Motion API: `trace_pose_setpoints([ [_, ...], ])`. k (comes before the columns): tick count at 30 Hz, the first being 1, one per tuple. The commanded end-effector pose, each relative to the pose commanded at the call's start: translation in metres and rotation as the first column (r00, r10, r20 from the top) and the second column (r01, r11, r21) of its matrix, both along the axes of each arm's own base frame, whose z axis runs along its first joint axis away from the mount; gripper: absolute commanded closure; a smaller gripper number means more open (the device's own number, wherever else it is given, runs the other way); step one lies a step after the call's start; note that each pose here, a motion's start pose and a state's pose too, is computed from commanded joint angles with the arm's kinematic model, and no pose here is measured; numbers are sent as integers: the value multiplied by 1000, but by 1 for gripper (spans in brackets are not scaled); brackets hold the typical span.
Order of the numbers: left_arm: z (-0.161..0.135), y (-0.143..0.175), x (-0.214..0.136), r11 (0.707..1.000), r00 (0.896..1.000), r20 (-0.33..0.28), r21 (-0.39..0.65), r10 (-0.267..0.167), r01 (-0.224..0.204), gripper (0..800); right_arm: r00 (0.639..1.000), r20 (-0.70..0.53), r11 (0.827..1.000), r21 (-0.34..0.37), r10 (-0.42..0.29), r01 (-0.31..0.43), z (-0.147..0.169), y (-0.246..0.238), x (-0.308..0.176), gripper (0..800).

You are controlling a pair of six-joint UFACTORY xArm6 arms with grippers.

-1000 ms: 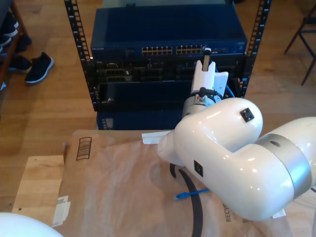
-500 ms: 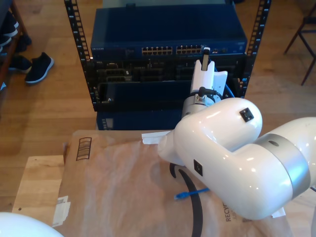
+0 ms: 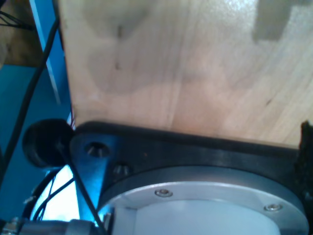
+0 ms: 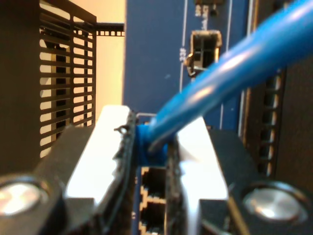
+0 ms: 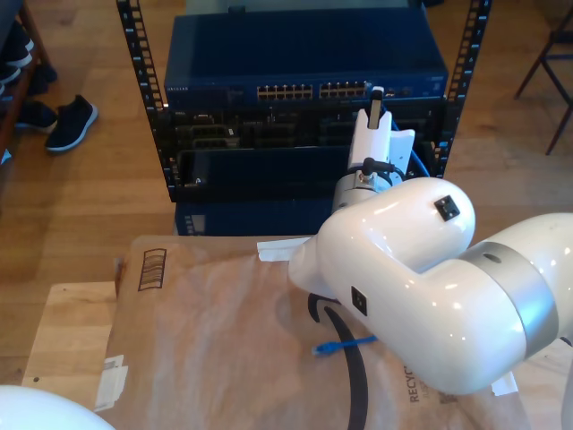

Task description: Grab the cable and plug it in

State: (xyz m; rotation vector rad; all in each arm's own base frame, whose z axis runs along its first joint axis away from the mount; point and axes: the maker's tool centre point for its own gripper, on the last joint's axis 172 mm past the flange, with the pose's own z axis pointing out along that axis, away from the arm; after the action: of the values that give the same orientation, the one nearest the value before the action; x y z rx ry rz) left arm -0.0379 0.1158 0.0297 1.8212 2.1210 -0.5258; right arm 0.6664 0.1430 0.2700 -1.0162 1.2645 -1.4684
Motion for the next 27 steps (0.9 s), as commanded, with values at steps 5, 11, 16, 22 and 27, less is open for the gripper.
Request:
trace_pose_setpoints([
  [5, 0, -1, 0, 1000, 1000, 0, -2, 0, 0, 0, 1000, 1, 1000, 1, 2, -2, 1, 1, 0, 800],
  [11, 0, 0, 0, 1000, 1000, 0, 0, 0, 0, 0, 1000, -3, 1000, -1, 0, 0, -2, 0, 0, 800],
  [16, 0, 0, 0, 1000, 1000, 0, 0, 0, 0, 0, 1000, 3, 1000, 1, 0, 0, -1, 1, 2, 800],
  [22, 0, -1, 0, 1000, 1000, 0, -2, 0, 0, 0, 1000, 5, 1000, 4, 0, 0, 0, 1, 1, 800],
  [27, 0, 0, 0, 1000, 1000, 0, 0, 0, 0, 0, 1000, 0, 1000, 13, 0, 0, -4, -1, 1, 800],
])
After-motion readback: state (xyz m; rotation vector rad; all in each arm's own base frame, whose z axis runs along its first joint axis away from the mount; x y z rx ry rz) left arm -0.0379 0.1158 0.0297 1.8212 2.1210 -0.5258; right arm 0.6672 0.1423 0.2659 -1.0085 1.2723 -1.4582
